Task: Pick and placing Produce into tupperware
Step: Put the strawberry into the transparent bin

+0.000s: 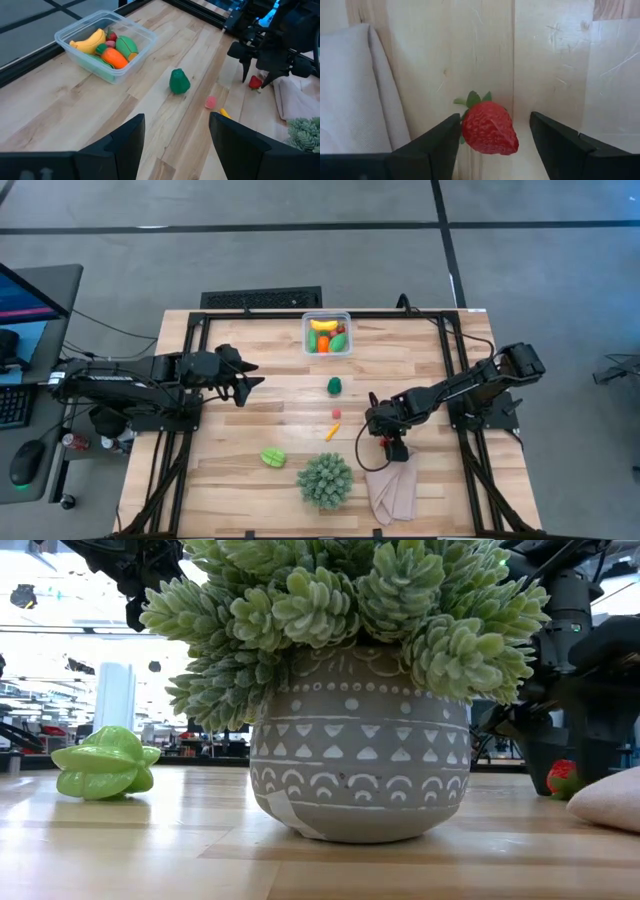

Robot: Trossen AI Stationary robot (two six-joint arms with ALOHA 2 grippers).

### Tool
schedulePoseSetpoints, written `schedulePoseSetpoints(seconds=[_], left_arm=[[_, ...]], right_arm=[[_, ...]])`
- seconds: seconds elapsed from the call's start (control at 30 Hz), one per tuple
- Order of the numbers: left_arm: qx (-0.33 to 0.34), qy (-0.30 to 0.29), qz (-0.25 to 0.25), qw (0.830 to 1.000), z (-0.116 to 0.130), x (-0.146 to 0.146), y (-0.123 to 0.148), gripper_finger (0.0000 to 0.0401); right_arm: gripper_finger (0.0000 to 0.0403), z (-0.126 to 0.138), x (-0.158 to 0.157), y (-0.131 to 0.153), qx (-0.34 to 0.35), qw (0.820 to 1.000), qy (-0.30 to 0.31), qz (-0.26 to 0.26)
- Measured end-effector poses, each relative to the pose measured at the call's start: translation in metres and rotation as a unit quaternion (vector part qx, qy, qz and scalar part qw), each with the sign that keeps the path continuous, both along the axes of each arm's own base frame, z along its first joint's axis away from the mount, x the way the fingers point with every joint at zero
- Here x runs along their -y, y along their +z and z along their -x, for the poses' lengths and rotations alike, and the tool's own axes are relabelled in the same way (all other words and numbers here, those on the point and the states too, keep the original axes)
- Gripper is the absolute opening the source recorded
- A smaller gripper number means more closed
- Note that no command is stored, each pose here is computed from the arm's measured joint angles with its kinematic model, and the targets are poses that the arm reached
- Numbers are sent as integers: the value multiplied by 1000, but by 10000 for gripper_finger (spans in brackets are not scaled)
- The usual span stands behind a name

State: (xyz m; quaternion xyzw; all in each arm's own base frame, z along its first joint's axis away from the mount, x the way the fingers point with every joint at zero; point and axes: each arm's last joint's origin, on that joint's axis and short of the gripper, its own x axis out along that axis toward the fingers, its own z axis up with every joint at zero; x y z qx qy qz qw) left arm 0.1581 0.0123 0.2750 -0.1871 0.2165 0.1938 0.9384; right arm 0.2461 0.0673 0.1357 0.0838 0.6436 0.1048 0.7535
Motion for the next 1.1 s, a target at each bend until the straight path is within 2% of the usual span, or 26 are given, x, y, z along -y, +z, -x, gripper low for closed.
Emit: schedulePoseSetpoints(seconds=[0.23,0.37,0.47,0.7,1.1], left_arm=[[-1,-1,-3,1000,0,0,0,213],[-2,0,-7,1000,0,0,0,213],[-2,0,-8,1000,0,0,0,213],[-3,1,-8,1000,0,0,0,213],[-3,1,-8,1000,0,0,0,213]], right_arm=[[159,1,1,-1,-4,1000,-1,1],[133,1,0,-1,-5,1000,-1,0],[136,1,0,-1,-5,1000,-1,-1],[174,1,0,-1,-5,1000,0,-4],[152,1,0,-1,-4,1000,0,-4]])
